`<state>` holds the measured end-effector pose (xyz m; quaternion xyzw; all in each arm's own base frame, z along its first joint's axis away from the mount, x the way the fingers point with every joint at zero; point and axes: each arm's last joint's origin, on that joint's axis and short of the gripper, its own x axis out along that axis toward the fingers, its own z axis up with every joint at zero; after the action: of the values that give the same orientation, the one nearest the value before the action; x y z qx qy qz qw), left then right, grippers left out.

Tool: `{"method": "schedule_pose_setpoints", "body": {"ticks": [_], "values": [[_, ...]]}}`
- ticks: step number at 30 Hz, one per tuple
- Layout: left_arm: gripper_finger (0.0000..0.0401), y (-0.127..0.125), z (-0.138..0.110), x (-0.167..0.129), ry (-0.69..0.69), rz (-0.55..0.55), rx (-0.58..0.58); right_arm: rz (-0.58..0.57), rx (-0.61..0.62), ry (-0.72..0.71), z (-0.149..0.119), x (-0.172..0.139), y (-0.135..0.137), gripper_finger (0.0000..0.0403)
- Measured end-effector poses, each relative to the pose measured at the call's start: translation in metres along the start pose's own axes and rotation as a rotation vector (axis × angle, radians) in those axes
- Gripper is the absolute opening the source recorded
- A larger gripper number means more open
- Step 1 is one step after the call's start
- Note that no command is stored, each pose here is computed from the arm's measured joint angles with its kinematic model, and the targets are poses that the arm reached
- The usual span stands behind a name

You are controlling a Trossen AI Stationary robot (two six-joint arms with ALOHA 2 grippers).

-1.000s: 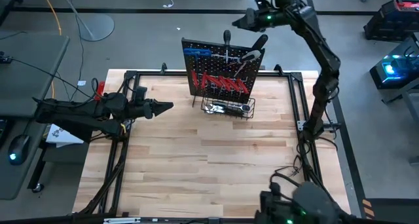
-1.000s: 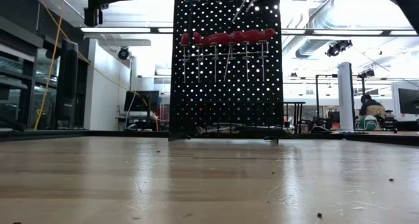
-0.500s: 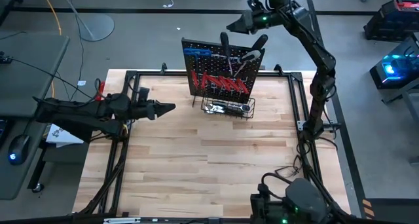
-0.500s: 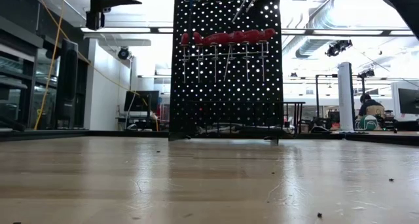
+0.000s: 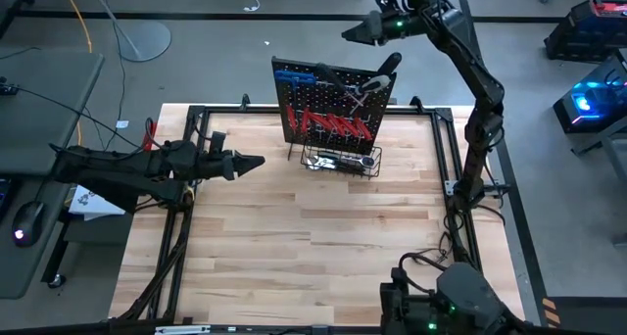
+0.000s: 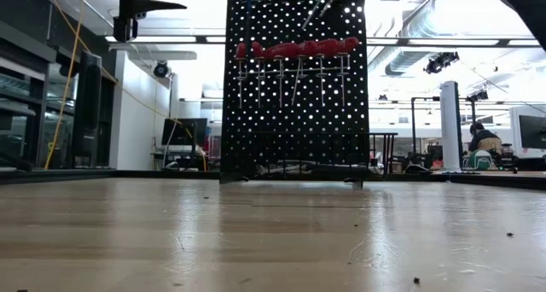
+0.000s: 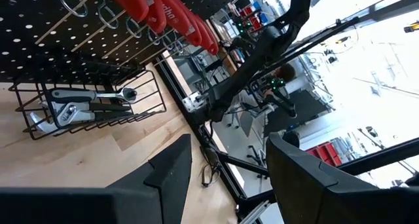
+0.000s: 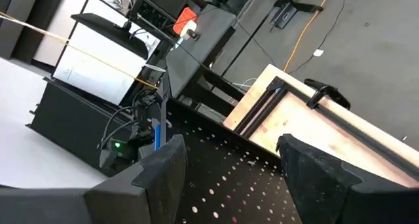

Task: Hang tools onto peg board
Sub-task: Hang the black screwdriver on the peg board

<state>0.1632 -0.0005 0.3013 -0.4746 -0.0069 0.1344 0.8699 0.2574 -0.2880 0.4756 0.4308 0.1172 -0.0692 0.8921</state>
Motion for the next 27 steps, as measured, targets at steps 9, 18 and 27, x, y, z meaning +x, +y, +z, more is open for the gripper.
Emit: {"method": "schedule_pose_setpoints", "body": {"ticks": [9, 18, 27], "values": [[0.0179, 0.000, 0.000, 0.000, 0.002, -0.002, 0.000, 0.039, -0.152, -0.134, 0.011, -0.028, 0.022, 0.0232], [0.0168, 0.001, -0.014, -0.003, 0.190, -0.033, 0.165, 0.064, -0.434, -0.323, -0.005, -0.093, 0.094, 0.0223], [0.0012, 0.002, -0.018, -0.008, 0.148, -0.053, 0.455, -0.190, -0.579, -0.479, -0.088, -0.151, 0.181, 0.0016]]}}
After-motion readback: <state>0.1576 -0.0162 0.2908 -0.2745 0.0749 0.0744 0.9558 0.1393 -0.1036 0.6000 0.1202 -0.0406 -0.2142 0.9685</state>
